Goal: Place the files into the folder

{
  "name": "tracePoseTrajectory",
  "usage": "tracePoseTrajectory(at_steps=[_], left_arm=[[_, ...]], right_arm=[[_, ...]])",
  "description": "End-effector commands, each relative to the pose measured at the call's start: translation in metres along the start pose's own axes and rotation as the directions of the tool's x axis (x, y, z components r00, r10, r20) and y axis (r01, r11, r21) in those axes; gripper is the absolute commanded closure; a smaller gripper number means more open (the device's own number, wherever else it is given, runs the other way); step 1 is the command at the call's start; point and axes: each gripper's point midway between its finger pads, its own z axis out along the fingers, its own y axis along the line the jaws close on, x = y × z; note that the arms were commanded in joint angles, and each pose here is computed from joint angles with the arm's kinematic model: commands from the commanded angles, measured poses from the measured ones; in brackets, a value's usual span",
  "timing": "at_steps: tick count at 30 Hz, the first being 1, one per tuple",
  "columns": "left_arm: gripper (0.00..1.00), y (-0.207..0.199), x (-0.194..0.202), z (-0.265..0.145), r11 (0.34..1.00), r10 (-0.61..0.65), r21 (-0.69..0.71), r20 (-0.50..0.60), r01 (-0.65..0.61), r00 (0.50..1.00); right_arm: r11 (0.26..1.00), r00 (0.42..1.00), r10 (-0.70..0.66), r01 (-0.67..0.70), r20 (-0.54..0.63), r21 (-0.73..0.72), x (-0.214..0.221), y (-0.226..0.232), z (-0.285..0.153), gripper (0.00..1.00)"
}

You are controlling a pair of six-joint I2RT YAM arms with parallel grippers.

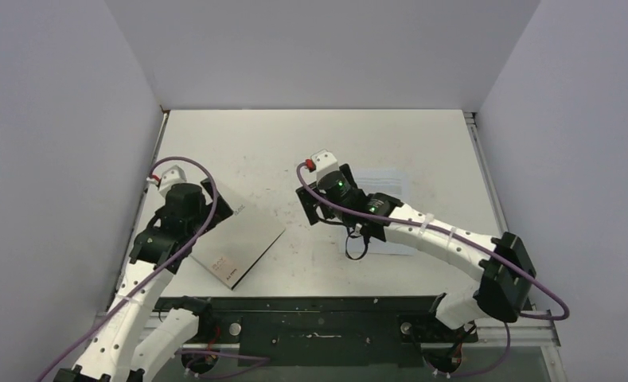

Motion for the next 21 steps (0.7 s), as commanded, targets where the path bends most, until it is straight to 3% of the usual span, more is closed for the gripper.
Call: tracePoseTrajectory(at_steps=[1, 10, 21], left_arm=[[0.04, 0.016, 0.011, 0.016, 0.991, -0.127, -0.059, -0.059, 0.124, 0.990], [0.04, 0.082, 0.019, 0.037, 0.906, -0.331, -0.290, -0.037, 0.307, 0.943], [0.04, 0.106, 0.056, 0.068, 0.843, -0.499, -0.285, -0.096, 0.456, 0.861]], right_arm=[[0.988, 0.998, 0.060, -0.060, -0.001, -0.144, -0.020, 0.036, 0.018, 0.10], [0.949, 0.991, 0.098, -0.119, -0.086, -0.293, -0.015, 0.088, 0.065, 0.10], [0.899, 0.980, 0.142, -0.187, -0.140, -0.396, -0.017, 0.118, 0.104, 0.10]])
